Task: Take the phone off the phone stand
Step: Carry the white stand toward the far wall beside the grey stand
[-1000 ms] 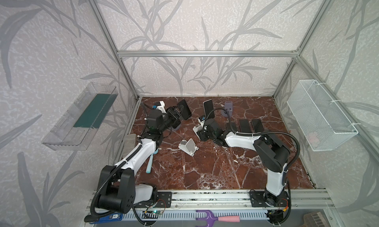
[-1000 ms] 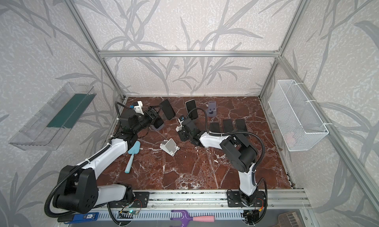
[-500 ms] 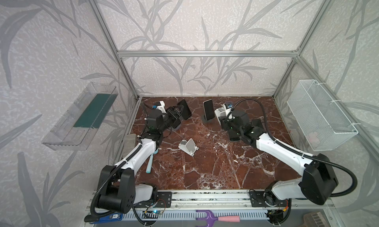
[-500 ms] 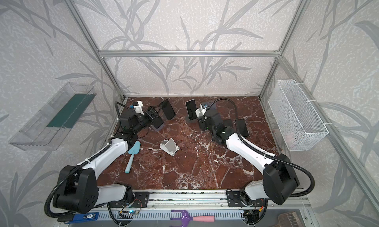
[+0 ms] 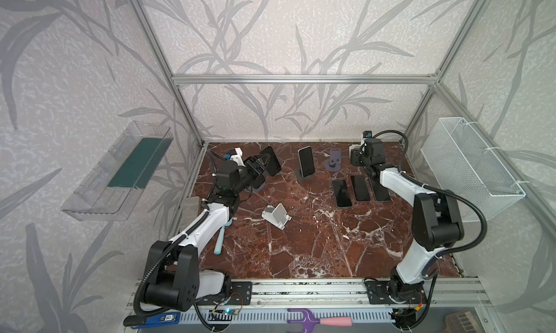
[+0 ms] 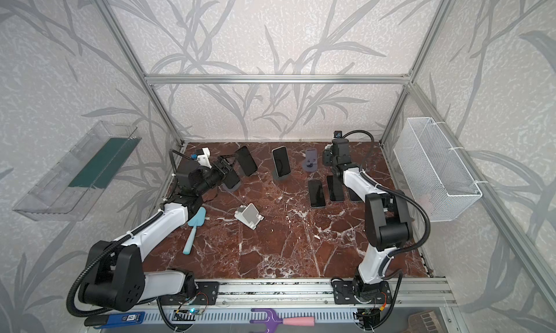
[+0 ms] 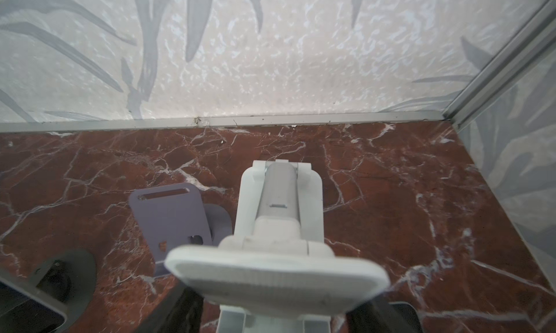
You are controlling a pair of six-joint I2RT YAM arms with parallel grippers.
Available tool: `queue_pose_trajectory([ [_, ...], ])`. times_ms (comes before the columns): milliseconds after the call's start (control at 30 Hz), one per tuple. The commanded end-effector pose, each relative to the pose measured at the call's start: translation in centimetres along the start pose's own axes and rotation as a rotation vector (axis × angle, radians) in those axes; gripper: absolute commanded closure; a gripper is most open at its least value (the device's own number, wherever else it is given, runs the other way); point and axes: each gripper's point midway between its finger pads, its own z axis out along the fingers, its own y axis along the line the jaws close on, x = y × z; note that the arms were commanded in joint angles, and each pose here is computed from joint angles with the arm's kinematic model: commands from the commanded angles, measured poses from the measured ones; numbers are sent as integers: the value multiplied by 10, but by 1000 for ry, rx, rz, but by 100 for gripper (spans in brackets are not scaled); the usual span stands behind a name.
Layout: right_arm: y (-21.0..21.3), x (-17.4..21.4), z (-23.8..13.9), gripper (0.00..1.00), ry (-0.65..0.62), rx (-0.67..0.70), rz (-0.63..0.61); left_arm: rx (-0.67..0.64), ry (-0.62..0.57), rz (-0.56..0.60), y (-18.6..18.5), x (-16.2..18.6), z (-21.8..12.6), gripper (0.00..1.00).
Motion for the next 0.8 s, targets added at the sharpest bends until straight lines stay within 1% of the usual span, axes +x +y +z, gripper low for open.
queue_pose_trajectory([
  [0,5,-17,27,40,-49,-32,-25,58,-22,6,-15,-7,-1,21],
  [100,3,-10,54,38,-2,-64,-15,82,-35,15,-21,-9,-3,21],
  [167,1,-1,71,39,61,-73,-7,83,-36,20,-21,-9,-3,21],
  [200,2,-2,75,39,72,-79,-8,81,-34,20,-20,-9,-3,21],
  [267,1,7,86,39,108,-81,-7,75,-28,18,-17,-8,0,21],
  [433,0,24,97,38,155,-97,9,62,-16,8,-9,-5,5,21],
  [567,-9,30,98,35,165,-57,5,63,-16,6,-9,-5,5,21],
  [633,-8,33,99,32,187,-63,-3,65,-17,5,-9,-5,5,21],
  [767,-7,39,97,18,208,-70,1,77,-15,1,-13,-5,4,21],
])
